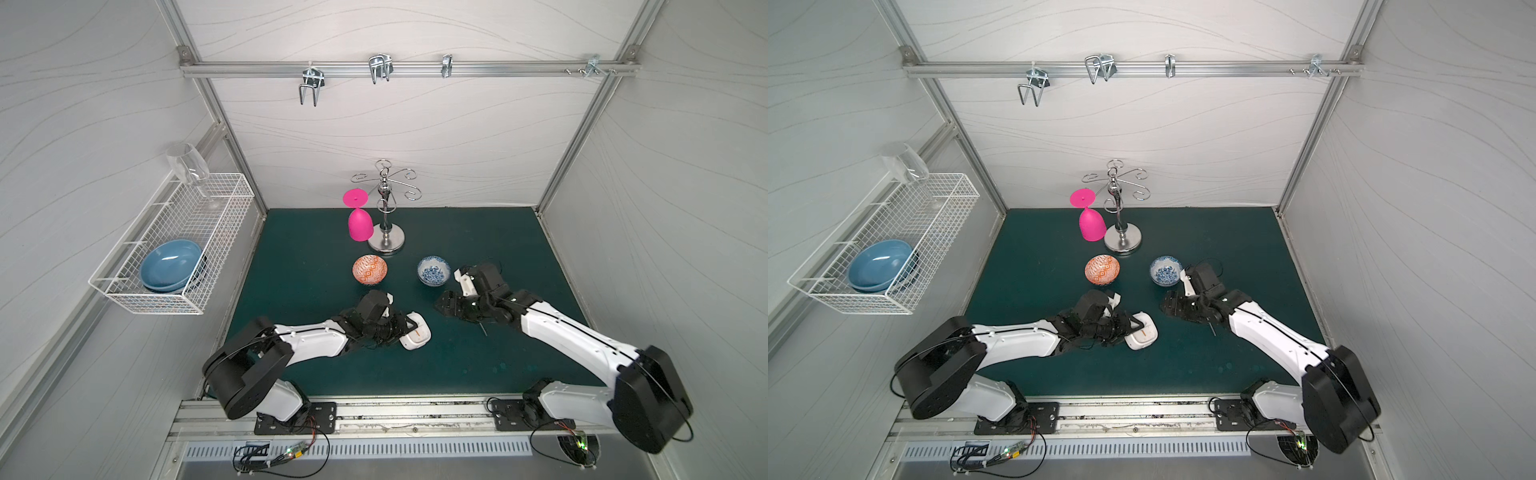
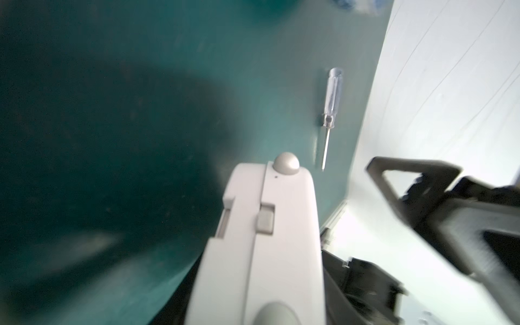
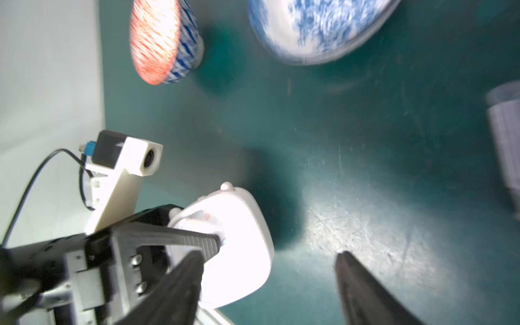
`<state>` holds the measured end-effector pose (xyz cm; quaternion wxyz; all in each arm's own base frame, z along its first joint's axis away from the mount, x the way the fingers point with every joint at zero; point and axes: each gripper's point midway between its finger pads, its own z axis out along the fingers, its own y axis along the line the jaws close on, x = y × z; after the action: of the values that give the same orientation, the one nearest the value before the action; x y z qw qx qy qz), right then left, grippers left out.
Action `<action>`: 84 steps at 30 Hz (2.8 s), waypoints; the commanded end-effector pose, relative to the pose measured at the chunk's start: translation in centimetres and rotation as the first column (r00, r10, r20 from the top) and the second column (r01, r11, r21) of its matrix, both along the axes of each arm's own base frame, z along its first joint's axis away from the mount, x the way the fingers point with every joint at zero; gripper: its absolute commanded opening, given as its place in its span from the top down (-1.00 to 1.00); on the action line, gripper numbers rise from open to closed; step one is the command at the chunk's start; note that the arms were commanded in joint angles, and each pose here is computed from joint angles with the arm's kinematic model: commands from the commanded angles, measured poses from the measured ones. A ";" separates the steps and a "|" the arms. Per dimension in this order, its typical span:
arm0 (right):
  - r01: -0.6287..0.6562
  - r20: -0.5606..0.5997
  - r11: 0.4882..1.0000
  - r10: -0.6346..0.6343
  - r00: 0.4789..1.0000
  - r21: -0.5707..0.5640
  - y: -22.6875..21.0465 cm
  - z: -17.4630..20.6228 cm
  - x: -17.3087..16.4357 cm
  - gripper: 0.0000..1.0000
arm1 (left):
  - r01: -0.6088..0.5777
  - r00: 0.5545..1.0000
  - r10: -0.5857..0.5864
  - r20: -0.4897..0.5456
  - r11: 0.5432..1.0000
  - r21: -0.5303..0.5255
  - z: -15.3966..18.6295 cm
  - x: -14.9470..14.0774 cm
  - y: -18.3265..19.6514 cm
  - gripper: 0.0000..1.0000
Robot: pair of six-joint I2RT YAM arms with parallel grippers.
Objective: Remove the battery from the alarm
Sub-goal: Pick up the alarm from the center of the board, then adjust the alarm.
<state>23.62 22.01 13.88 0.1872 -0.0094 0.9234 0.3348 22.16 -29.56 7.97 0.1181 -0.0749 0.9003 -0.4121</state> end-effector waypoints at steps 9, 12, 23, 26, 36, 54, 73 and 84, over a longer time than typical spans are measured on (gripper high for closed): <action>0.430 -0.482 0.894 -0.325 0.814 0.123 -4.6 8.9 -5.6 -0.92 | 0.000 0.547 -0.548 0.633 0.756 0.654 9.7 2.7 3.2 0.37; 0.451 -0.588 0.892 -0.348 0.731 0.032 -4.5 9.1 -6.8 -0.90 | -0.055 0.395 -0.646 0.654 0.693 0.718 10.7 2.3 1.9 0.39; 0.418 -0.662 0.908 -0.315 0.680 -0.002 1.7 7.9 -5.6 -0.91 | -0.080 0.138 -0.752 0.644 0.640 0.764 11.6 -0.5 -2.3 0.41; 0.431 -0.660 0.902 -0.317 0.681 0.011 2.8 7.8 -5.0 -0.91 | -0.076 0.120 -0.761 0.637 0.633 0.771 11.4 -1.0 -2.9 0.41; 0.455 -0.690 0.891 -0.321 0.648 0.012 4.9 6.0 -4.8 -0.70 | -0.080 0.107 -0.739 0.666 0.661 0.746 12.4 -1.5 -3.6 0.41; 0.468 -0.677 0.883 -0.322 0.662 0.037 5.8 4.8 -4.4 0.15 | -0.080 0.120 -0.717 0.687 0.683 0.726 13.0 -1.7 -3.2 0.19; 0.049 0.104 0.948 -0.086 0.991 0.314 -4.3 9.3 1.0 0.47 | 0.170 0.493 -0.338 0.802 0.941 0.293 15.5 -5.9 6.0 -1.00; -0.439 0.377 0.812 0.296 0.878 0.385 -0.1 13.7 -3.6 0.56 | 0.420 0.713 -0.167 0.681 0.879 -0.224 20.4 -5.8 3.6 -1.00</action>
<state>22.06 20.08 24.51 0.2360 -0.0921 0.8138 0.5230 18.83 -23.51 24.53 0.3980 0.1630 0.7702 -0.4709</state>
